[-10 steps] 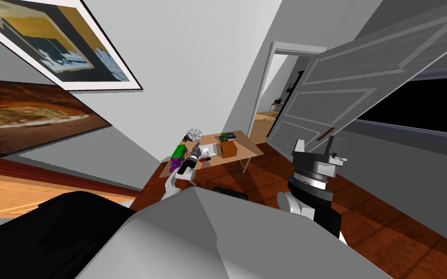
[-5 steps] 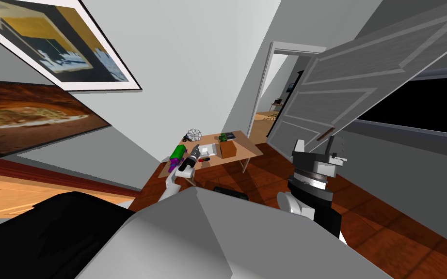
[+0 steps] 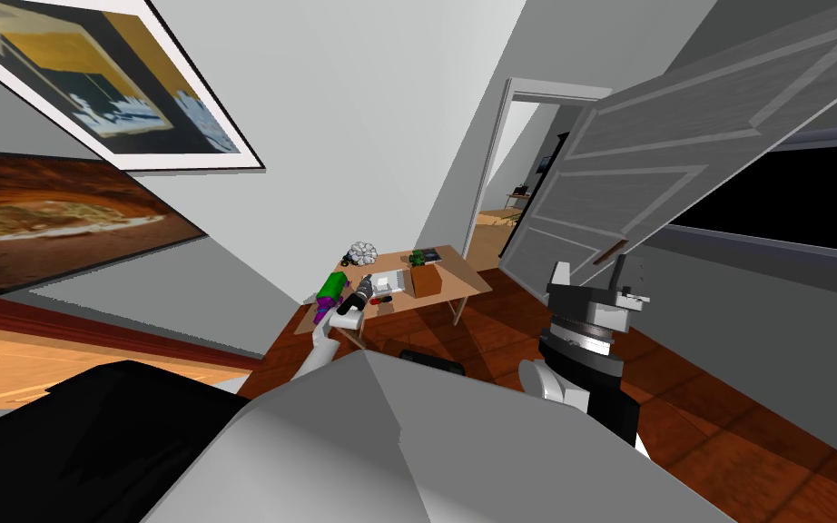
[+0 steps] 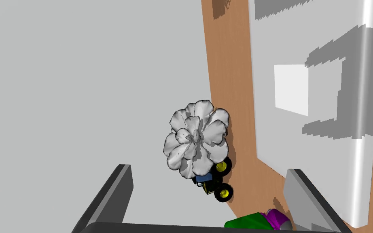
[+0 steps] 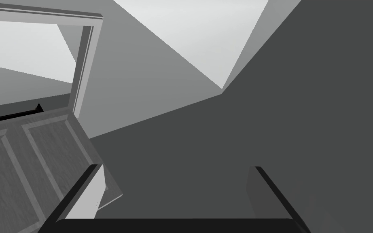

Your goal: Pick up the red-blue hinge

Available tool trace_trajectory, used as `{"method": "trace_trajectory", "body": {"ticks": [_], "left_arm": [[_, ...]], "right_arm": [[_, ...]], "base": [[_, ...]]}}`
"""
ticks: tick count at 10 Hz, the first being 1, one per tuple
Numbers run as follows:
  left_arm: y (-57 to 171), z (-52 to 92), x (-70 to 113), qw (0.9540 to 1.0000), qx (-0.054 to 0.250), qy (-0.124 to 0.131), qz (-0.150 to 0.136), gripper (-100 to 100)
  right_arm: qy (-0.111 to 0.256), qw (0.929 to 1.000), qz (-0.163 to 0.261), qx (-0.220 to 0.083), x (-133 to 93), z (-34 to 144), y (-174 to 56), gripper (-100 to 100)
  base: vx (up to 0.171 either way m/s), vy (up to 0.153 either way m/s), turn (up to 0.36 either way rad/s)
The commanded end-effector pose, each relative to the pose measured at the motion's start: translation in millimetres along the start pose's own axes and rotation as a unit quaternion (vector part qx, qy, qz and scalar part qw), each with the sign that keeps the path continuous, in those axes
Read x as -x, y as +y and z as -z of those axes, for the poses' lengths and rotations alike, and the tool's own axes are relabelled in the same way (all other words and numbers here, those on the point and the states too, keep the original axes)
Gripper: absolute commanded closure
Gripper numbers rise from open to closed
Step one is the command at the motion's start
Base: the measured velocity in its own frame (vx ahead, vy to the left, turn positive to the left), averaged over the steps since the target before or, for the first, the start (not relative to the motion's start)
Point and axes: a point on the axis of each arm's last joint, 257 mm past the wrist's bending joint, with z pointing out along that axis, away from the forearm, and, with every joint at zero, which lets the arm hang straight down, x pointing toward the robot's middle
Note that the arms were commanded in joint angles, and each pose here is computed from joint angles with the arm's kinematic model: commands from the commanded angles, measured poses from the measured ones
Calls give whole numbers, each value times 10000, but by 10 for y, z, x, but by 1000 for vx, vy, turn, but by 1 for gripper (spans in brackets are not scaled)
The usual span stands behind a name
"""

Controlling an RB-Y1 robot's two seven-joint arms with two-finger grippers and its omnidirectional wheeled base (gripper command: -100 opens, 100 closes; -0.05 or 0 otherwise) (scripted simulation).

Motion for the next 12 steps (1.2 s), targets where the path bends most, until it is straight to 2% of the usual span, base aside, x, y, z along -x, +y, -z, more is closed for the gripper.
{"method": "trace_trajectory", "body": {"ticks": [1,2,3,4,5,6,7,9,10,12], "left_arm": [[138,-31,65,9997,227,-75,-3,-100],[279,-85,142,9987,489,-171,-8,-100],[297,-83,146,9985,523,-179,-8,-100],[438,-129,210,9966,782,-263,-11,-100],[452,-126,213,9964,810,-269,-11,-100],[586,-164,262,9939,1054,-337,-13,-100],[602,-160,265,9935,1085,-344,-13,-100],[821,-221,305,9877,1507,-420,-21,-100],[885,-207,320,9861,1603,-441,-18,-100],[1136,-236,304,9777,2047,-460,-26,-100]], "right_arm": [[0,10000,0,0,0,0,0,0],[0,10000,0,0,0,0,0,0],[0,10000,0,0,0,0,0,0],[0,10000,0,0,0,0,0,0],[0,10000,0,0,0,0,0,0],[0,10000,0,0,0,0,0,0],[0,10000,0,0,0,0,0,0],[0,10000,0,0,0,0,0,0],[0,10000,0,0,0,0,0,0],[0,10000,0,0,0,0,0,0]], "base": [[16,-10,4],[18,-5,7],[16,-5,5],[22,-5,8],[20,-2,6],[25,5,8],[20,5,1],[30,13,14],[31,14,4],[34,24,14]]}}
